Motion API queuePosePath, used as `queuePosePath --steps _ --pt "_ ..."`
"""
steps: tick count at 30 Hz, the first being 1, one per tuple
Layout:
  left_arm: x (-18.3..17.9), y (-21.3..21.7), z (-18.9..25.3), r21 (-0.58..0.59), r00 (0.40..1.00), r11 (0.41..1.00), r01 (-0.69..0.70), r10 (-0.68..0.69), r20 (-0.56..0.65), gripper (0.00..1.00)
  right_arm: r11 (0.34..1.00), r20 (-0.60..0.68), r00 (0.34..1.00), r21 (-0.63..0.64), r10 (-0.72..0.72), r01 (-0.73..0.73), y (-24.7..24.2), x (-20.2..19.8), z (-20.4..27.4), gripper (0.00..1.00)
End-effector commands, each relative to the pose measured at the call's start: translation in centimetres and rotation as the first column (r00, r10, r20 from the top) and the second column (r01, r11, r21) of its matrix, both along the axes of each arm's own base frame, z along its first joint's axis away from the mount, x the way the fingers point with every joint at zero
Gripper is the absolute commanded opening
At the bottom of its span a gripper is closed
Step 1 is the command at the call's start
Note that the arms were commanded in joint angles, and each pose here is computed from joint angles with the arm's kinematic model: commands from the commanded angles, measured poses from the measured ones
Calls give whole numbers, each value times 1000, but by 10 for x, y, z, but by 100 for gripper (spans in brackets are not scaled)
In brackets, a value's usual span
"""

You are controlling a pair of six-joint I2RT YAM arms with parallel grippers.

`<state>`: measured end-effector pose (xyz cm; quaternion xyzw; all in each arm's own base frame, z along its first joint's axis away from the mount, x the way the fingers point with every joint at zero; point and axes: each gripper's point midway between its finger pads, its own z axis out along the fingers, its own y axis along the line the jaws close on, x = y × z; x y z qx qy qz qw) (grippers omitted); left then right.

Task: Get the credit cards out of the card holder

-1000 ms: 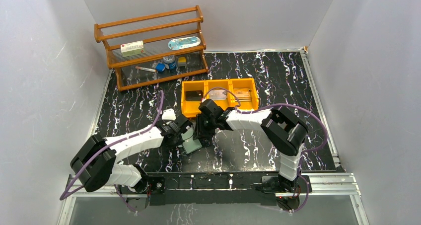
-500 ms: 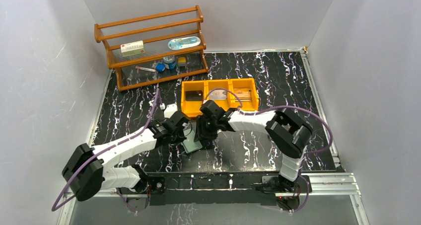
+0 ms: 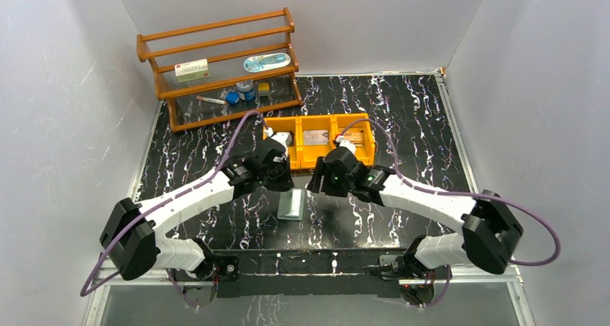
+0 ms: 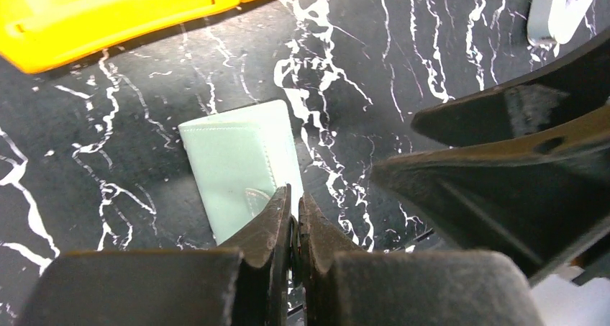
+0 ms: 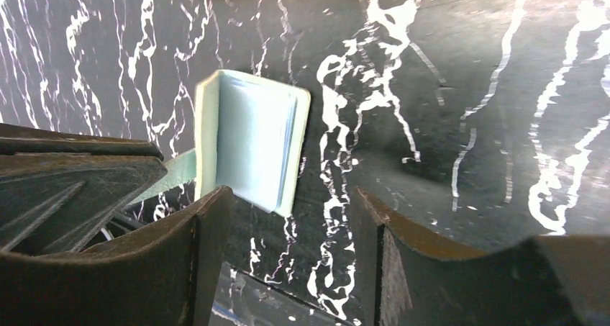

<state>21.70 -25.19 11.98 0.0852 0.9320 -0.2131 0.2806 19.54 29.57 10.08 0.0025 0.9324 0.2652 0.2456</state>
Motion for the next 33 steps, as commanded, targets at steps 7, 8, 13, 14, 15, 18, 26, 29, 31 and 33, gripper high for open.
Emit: queuePosePath --steps 7,8,13,14,15,18,26,29,31,33 --pt "-4 -18 33 -115 994 989 94 -87 61 0 981 151 980 165 -126 101 -20 14 40 54" --pt "-5 -13 31 -114 997 991 64 -58 60 0 980 148 983 180 -113 85 -16 13 41 52" --pt "0 38 6 39 986 987 -156 154 63 0 976 73 997 219 -3 -13 12 3 33 49" --pt "-2 46 -1 72 984 982 -175 171 58 0 973 49 999 230 17 -28 18 0 31 49" --pt "-3 52 -8 101 982 977 -188 184 52 0 970 26 999 240 34 -40 24 -2 28 49" --pt "-6 65 -24 160 974 961 -226 223 35 0 963 -45 995 260 87 -73 39 -8 19 50" --pt "-14 92 -31 192 941 921 -338 336 46 0 949 -156 968 278 199 -150 63 -20 3 53" --pt "-16 96 -31 194 942 922 -336 332 52 0 948 -180 962 281 207 -151 66 -21 -3 54" --pt "-18 99 -34 210 941 918 -336 334 46 0 947 -197 958 286 211 -150 68 -23 -5 54" --pt "-21 101 -38 222 942 916 -334 334 36 0 947 -204 955 283 216 -154 69 -24 -8 54"
